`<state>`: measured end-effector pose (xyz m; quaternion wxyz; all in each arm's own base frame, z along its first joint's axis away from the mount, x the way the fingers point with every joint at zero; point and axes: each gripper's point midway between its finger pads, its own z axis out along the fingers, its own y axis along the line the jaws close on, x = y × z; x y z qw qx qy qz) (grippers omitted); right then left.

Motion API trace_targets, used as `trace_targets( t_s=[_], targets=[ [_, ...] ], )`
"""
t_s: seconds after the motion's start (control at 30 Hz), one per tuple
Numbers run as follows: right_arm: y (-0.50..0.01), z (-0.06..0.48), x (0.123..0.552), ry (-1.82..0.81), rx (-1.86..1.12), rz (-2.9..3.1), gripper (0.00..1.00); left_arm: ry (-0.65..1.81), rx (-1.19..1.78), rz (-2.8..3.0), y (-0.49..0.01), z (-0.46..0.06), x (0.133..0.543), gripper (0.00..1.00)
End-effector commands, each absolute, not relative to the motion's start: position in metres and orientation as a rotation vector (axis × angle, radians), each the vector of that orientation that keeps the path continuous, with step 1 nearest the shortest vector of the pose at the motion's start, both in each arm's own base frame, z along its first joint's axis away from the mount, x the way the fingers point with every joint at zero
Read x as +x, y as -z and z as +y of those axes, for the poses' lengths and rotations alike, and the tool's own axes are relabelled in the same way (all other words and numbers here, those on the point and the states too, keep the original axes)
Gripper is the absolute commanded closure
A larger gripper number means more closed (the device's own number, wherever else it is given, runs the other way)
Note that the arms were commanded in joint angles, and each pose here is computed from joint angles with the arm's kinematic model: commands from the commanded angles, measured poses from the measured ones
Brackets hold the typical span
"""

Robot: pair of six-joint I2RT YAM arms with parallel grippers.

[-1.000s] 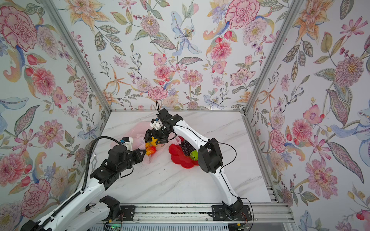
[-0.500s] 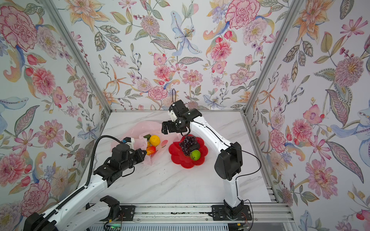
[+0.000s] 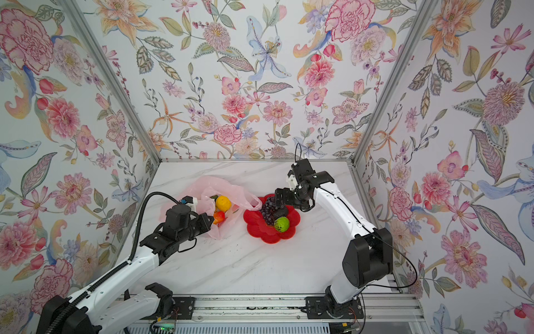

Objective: Place the fruits into the plastic bag
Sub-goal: Pick up the fruit from the plate.

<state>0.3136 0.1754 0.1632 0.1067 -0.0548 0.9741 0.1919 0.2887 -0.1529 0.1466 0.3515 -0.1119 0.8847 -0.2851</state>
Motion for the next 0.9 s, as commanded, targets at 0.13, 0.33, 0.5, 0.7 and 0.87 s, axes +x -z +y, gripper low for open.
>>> trace_targets(
  t_s=[0.13,0.33,0.5,0.7,0.87],
  targets=[
    [-0.117,0.179,0.288,-0.381,-0.481,2.992,0.01,0.772,-0.267,2.236,-0.165,-0.157,0.298,1.0],
    [-0.098,0.194,0.296,-0.284,-0.654,2.996,0.0,0.77,-0.276,2.222,-0.17,-0.155,0.298,1.0],
    [-0.082,0.192,0.303,-0.188,-0.691,3.02,0.02,0.763,-0.282,2.217,-0.17,-0.152,0.295,1.0],
    [-0.07,0.195,0.312,-0.147,-0.698,3.039,0.06,0.762,-0.294,2.215,-0.169,-0.149,0.29,1.0],
    [-0.061,0.195,0.314,-0.12,-0.717,3.055,0.09,0.761,-0.309,2.206,-0.17,-0.147,0.288,1.0]
  ],
)
